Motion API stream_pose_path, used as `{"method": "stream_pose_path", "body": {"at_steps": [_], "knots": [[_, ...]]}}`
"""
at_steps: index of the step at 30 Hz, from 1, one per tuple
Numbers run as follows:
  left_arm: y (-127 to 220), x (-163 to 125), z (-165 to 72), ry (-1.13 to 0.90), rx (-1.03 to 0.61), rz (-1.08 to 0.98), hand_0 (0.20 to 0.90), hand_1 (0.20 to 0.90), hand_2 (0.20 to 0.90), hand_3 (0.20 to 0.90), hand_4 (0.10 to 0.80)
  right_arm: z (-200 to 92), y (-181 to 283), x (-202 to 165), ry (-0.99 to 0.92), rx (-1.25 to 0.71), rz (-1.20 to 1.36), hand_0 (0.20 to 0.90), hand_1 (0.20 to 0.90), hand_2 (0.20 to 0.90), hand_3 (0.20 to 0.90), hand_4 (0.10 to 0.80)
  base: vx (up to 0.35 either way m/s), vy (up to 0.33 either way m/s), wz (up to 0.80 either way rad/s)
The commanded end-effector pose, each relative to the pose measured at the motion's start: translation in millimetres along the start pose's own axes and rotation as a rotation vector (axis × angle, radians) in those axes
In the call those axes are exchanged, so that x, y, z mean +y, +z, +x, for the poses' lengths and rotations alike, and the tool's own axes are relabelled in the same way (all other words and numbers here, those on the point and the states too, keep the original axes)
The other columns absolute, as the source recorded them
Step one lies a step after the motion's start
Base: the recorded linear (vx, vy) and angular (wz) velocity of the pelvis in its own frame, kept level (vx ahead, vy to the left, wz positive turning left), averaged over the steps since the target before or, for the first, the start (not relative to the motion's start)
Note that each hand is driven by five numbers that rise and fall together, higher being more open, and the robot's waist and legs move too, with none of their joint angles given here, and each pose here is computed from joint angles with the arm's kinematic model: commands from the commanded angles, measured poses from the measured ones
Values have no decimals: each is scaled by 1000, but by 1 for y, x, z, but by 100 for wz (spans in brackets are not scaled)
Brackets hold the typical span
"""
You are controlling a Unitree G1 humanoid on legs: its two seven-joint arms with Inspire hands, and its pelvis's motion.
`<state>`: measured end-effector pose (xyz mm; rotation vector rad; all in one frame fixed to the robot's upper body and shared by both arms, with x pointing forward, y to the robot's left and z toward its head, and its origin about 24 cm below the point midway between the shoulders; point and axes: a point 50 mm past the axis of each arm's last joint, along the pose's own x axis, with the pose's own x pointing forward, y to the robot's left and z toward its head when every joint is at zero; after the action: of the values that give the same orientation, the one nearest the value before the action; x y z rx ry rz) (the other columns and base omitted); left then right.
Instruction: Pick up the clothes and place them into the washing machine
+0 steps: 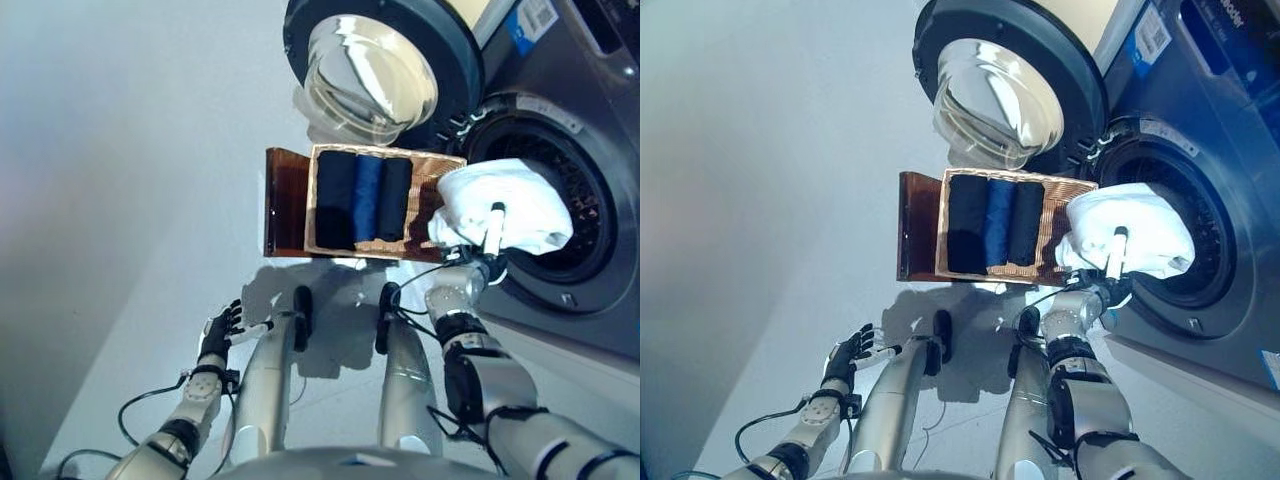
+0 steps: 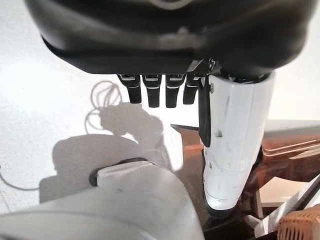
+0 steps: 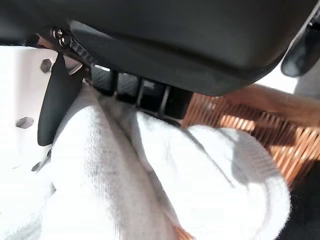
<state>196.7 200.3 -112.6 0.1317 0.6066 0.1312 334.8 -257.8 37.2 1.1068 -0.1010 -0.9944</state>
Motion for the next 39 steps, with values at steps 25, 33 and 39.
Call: {"method": "stream_pose_path", "body": {"at_steps": [25, 33, 39], "knots": [[8, 7, -5, 56, -94, -29, 900, 900, 900, 900, 800, -41, 278, 179, 255, -986, 15, 200, 200, 200, 200, 300, 16, -7, 6], [19, 0, -4, 27, -152, -40, 900, 900, 900, 900, 800, -55, 308, 185, 229, -1102, -15, 200, 200, 200, 200, 300, -14, 37, -14], [16, -2, -6, 13, -142, -35, 900, 900, 900, 900, 800, -70, 320, 202, 294, -1142, -39, 200, 200, 200, 200, 300, 21, 28, -13]]}}
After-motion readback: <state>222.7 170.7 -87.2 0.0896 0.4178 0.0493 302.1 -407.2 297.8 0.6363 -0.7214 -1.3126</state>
